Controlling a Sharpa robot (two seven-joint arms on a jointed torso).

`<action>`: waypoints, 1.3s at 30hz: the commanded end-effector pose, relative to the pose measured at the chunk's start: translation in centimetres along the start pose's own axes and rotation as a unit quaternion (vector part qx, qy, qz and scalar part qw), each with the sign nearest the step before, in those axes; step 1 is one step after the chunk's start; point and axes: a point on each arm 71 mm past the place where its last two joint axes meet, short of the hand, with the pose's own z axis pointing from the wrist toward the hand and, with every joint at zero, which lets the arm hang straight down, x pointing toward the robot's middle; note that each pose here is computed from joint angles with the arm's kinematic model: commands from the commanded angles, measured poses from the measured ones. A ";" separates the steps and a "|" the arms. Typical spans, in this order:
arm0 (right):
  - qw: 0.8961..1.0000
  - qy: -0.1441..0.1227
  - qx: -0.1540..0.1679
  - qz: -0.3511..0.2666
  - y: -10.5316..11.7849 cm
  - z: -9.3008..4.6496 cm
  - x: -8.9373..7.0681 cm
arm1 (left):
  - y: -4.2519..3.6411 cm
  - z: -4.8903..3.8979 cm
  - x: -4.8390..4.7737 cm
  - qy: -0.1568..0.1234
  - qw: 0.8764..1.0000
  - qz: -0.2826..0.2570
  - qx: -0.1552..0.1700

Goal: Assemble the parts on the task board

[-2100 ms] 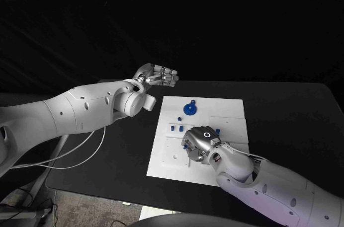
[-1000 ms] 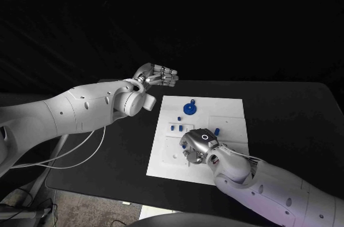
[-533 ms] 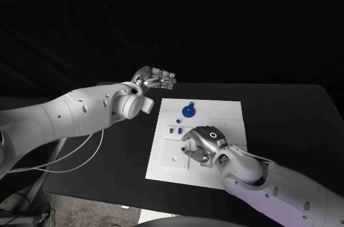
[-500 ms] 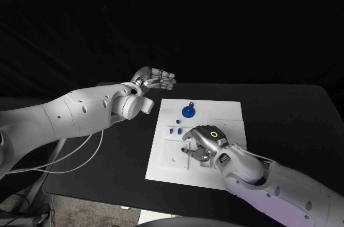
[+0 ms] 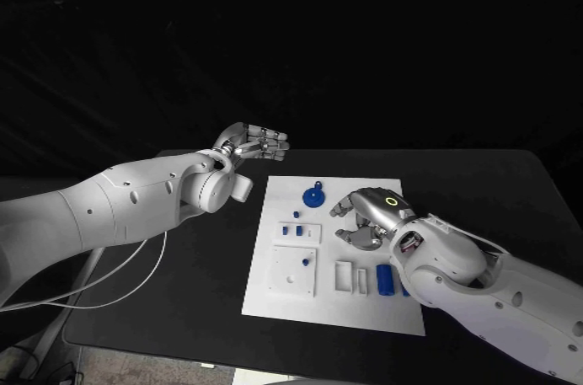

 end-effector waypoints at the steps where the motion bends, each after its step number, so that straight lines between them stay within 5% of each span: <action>1: 0.999 0.047 0.007 -0.008 -1.0 0.0 0.6 | -0.31 -0.01 -0.02 -0.003 1.000 -0.001 0.016; 15: 0.991 0.109 0.045 -0.068 -3.1 0.1 1.6 | -0.32 -0.04 -0.12 -0.004 1.000 -0.002 0.019; 28: 0.992 0.066 0.059 -0.090 -3.6 0.4 1.4 | -0.27 -0.07 -0.18 -0.003 1.000 -0.002 0.016; 39: 0.992 0.064 0.059 -0.092 -3.7 0.5 1.5 | -0.22 -0.09 -0.23 -0.002 1.000 -0.002 0.014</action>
